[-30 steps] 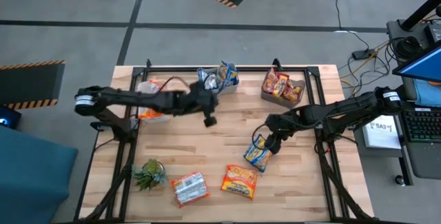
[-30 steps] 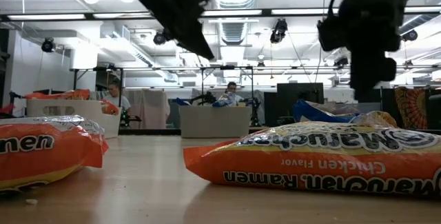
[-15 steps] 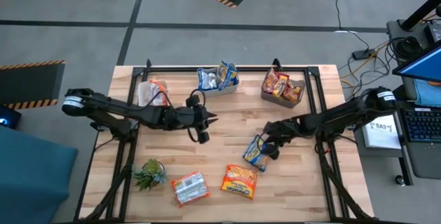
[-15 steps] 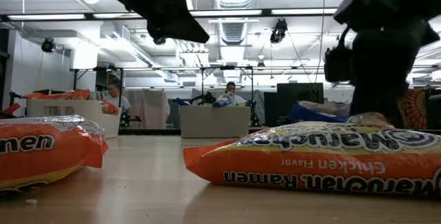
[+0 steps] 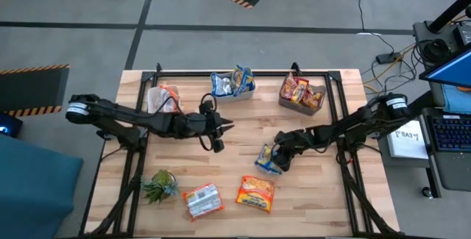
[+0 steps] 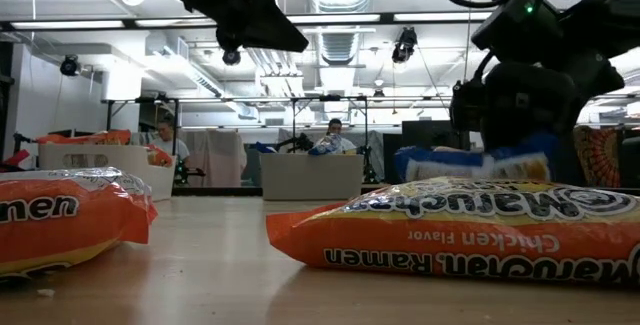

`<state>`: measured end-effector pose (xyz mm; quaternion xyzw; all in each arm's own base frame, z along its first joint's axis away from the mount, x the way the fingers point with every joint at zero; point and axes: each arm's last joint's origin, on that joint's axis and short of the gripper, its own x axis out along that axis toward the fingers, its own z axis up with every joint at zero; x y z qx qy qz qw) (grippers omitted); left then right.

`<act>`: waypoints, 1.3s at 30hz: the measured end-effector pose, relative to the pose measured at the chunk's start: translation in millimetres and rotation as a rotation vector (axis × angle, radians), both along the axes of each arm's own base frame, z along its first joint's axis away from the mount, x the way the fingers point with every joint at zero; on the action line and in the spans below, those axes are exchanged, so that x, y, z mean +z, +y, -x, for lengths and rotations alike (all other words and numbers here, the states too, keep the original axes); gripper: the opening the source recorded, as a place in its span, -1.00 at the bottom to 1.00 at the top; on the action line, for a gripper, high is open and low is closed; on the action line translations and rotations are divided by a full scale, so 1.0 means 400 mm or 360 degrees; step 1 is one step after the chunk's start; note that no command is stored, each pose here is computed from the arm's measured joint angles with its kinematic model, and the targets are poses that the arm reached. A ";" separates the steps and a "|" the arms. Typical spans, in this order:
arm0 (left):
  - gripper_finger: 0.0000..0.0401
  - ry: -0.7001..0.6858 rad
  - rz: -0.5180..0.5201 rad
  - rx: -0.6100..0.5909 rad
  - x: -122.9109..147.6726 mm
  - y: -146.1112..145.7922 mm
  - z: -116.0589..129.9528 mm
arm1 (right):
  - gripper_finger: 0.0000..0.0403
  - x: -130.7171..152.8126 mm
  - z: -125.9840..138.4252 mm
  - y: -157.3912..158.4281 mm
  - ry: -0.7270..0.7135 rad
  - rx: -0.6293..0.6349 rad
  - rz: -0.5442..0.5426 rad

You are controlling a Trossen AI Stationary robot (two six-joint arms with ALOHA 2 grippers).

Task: Sort Maruchan noodles
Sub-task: Put the blue noodle pack into the gray bin

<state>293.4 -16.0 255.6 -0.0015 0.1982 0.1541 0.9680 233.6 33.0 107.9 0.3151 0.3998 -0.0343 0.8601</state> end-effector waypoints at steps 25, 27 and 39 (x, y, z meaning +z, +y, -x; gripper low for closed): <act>-0.75 -0.0373 -0.0267 0.0127 0.173 0.020 0.136 | -0.91 0.409 -0.151 -0.179 -0.0895 -0.0427 0.0686; -0.75 -0.0389 -0.0266 0.0128 0.177 0.021 0.139 | -0.91 0.423 -0.181 -0.221 -0.0873 -0.0493 0.0797; -0.75 -0.0451 -0.0256 0.0128 0.201 0.021 0.168 | -0.91 0.342 -0.395 -0.469 -0.0638 -0.0696 0.0973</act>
